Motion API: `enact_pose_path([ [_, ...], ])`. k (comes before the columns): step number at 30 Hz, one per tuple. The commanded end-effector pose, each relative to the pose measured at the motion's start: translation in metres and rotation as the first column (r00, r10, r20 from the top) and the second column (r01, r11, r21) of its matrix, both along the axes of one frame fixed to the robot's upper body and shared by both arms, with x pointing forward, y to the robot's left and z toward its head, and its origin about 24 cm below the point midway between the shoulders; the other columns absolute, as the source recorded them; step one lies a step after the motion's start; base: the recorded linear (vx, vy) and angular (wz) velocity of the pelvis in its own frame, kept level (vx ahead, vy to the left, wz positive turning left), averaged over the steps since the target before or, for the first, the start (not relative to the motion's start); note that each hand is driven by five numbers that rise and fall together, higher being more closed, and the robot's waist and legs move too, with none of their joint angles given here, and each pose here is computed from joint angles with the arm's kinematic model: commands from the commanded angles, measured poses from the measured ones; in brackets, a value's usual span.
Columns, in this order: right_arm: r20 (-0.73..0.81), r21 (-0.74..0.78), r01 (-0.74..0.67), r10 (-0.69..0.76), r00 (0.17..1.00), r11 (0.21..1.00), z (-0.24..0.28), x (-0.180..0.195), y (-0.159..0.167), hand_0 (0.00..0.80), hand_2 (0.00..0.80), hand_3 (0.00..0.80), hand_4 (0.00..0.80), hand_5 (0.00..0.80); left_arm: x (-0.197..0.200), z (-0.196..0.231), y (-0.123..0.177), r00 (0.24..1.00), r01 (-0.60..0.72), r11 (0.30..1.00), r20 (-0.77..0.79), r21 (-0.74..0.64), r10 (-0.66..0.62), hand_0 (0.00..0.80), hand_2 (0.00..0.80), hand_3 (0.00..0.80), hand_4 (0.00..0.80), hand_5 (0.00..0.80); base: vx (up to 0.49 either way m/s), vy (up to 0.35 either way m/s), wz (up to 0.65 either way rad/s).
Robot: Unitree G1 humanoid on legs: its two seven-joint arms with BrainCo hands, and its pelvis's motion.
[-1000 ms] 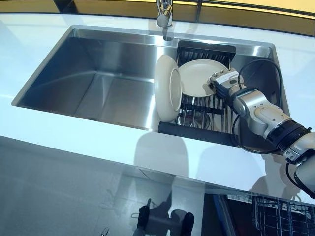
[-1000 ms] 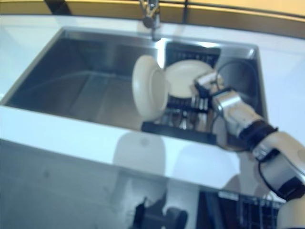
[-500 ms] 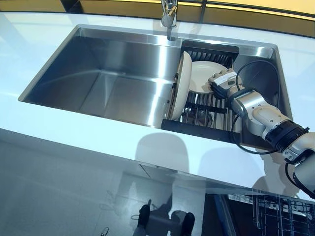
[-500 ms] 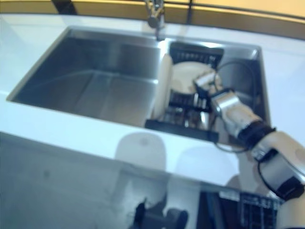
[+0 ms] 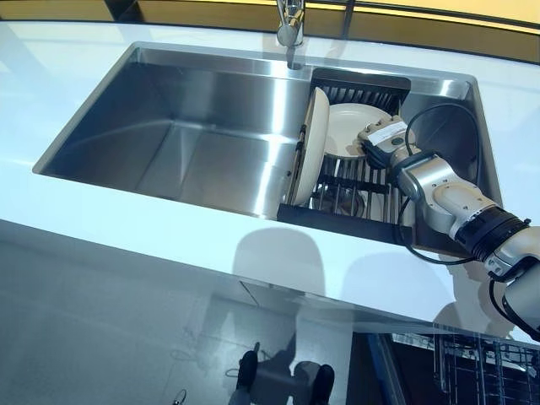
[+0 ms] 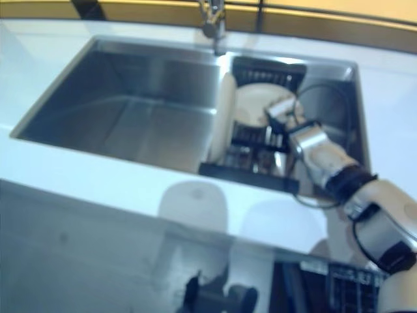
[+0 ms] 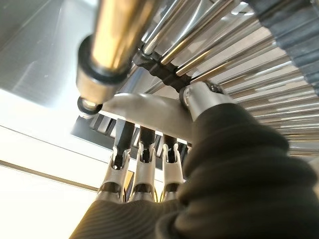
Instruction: Take plates into dishwasher
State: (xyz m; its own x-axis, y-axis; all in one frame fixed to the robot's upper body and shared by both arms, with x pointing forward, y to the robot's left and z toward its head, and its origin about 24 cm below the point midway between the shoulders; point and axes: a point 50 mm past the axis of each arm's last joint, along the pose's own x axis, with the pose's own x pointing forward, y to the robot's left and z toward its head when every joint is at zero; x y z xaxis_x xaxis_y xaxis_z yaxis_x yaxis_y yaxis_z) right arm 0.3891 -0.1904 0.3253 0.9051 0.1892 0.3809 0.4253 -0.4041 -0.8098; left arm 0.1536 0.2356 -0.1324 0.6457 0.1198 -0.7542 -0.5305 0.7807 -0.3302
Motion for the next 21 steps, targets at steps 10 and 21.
enact_pose_path([
  [10, 0.171, -0.114, 0.146, -0.126, 0.977, 0.983, 0.047, -0.013, -0.021, 0.8, 0.8, 0.8, 0.8, 0.8, -0.009, -0.003, 0.007, 0.998, 0.047, 0.997, -0.047, 0.054, -0.045, 0.0, 0.0, 0.0, 0.0, 0.0, 0.0, 0.0, 0.0],
  [21, 0.132, -0.116, 0.123, -0.107, 0.985, 0.986, 0.04, -0.013, -0.025, 0.8, 0.8, 0.8, 0.8, 0.8, -0.019, -0.008, 0.01, 0.993, 0.048, 0.994, -0.114, 0.095, -0.037, 0.0, 0.0, 0.0, 0.0, 0.0, 0.04, 0.003, 0.0],
])
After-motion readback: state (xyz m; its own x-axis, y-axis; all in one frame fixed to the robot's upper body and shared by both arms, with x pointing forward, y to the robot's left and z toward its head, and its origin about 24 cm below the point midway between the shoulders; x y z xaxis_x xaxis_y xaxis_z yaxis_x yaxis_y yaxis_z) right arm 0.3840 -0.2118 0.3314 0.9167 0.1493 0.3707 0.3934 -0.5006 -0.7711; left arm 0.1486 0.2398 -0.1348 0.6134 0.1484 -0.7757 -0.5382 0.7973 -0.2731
